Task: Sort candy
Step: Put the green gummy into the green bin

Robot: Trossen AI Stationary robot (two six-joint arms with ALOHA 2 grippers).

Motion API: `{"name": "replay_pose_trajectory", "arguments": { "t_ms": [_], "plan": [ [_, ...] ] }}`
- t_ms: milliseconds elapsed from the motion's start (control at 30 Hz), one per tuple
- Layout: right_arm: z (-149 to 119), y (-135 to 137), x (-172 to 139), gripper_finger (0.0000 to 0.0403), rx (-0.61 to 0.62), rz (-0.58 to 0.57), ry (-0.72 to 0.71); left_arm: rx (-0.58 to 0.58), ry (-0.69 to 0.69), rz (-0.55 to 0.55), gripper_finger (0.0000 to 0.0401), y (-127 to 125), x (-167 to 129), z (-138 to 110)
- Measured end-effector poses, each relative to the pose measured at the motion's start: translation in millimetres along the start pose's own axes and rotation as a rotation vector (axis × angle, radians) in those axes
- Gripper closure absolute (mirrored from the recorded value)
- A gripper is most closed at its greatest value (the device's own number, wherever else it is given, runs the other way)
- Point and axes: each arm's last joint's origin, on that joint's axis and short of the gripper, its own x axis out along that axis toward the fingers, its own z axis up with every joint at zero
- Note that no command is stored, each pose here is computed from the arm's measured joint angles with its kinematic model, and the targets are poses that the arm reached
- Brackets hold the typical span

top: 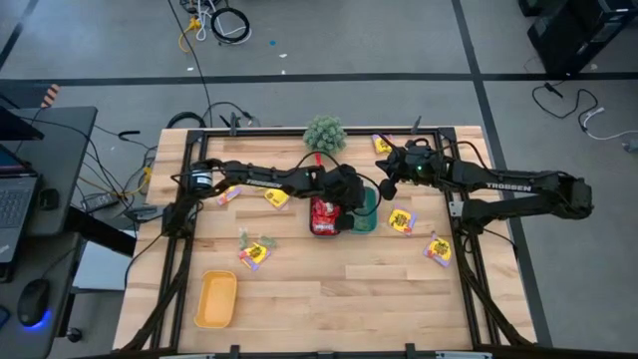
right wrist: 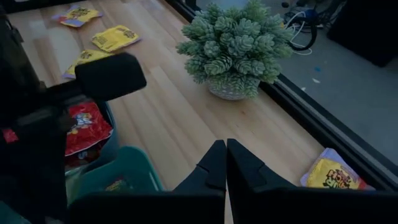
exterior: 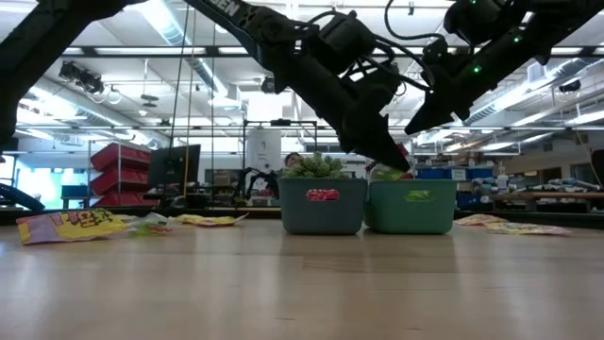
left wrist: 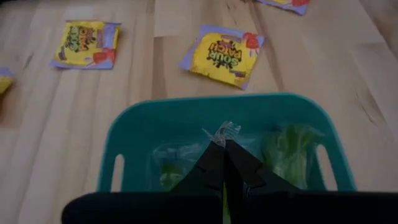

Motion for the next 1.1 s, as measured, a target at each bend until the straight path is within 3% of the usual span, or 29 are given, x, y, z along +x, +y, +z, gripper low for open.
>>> {"name": "replay_pose_trajectory", "arguments": {
  "t_ms": [700, 867, 1100],
  "plan": [
    [0, 0, 0, 0.0403, 0.001, 0.001, -0.005, -0.004, -0.036, -0.062, 0.0398, -6, 16, -6],
    [0, 0, 0, 0.0403, 0.001, 0.001, -0.004, -0.003, -0.035, -0.065, 0.0369, -8, 18, -7],
    [0, 0, 0, 0.0402, 0.000, 0.001, -0.004, 0.012, -0.031, -0.064, 0.0300, -10, 18, -7]
  ]
}}
